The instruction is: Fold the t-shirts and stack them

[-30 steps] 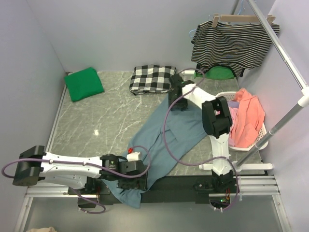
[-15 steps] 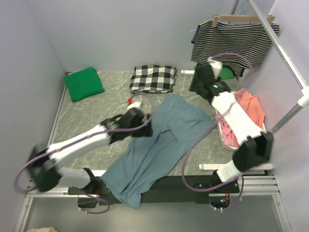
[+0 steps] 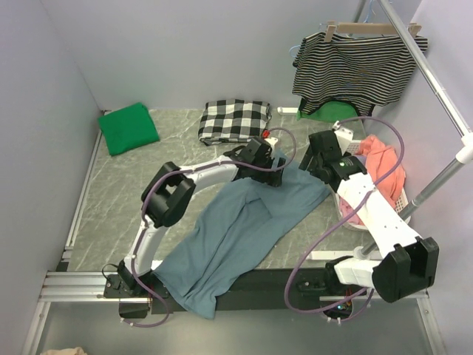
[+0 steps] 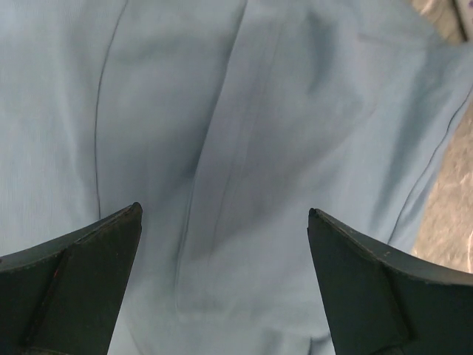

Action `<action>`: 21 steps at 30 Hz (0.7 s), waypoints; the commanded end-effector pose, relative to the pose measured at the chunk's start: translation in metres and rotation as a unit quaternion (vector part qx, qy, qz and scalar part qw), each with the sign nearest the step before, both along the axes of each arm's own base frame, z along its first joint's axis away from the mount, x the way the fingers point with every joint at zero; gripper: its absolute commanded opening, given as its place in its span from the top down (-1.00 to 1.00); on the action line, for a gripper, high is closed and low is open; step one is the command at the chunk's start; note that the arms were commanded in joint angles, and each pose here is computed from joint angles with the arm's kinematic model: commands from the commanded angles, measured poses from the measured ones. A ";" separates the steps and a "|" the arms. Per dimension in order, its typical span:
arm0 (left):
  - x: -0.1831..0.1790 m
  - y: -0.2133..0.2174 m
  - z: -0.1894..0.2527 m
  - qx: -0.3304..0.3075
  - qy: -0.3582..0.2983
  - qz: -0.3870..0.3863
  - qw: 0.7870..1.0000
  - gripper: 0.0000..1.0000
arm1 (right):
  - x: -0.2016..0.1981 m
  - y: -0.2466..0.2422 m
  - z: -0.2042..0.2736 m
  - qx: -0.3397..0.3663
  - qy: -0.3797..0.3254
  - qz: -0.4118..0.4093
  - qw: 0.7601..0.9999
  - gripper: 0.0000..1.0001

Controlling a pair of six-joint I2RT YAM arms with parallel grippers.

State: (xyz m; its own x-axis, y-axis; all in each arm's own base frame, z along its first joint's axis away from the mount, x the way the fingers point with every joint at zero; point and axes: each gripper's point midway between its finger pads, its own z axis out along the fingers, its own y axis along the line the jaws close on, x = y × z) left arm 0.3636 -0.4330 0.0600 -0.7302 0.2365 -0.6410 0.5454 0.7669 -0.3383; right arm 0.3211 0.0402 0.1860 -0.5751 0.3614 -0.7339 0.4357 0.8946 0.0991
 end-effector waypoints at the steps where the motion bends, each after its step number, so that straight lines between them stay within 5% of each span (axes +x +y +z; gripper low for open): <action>1: 0.029 -0.024 0.027 -0.053 -0.041 -0.038 0.997 -0.99 | -0.008 0.005 0.002 0.033 -0.014 0.000 0.999 -0.57; 10: 0.070 0.081 -0.047 -0.020 0.052 0.129 0.990 -0.99 | -0.025 0.012 -0.043 0.041 0.041 0.021 0.998 -0.57; 21: 0.024 0.194 -0.066 0.039 0.100 0.289 0.951 -0.99 | -0.021 0.026 -0.062 0.050 0.069 0.057 0.995 -0.57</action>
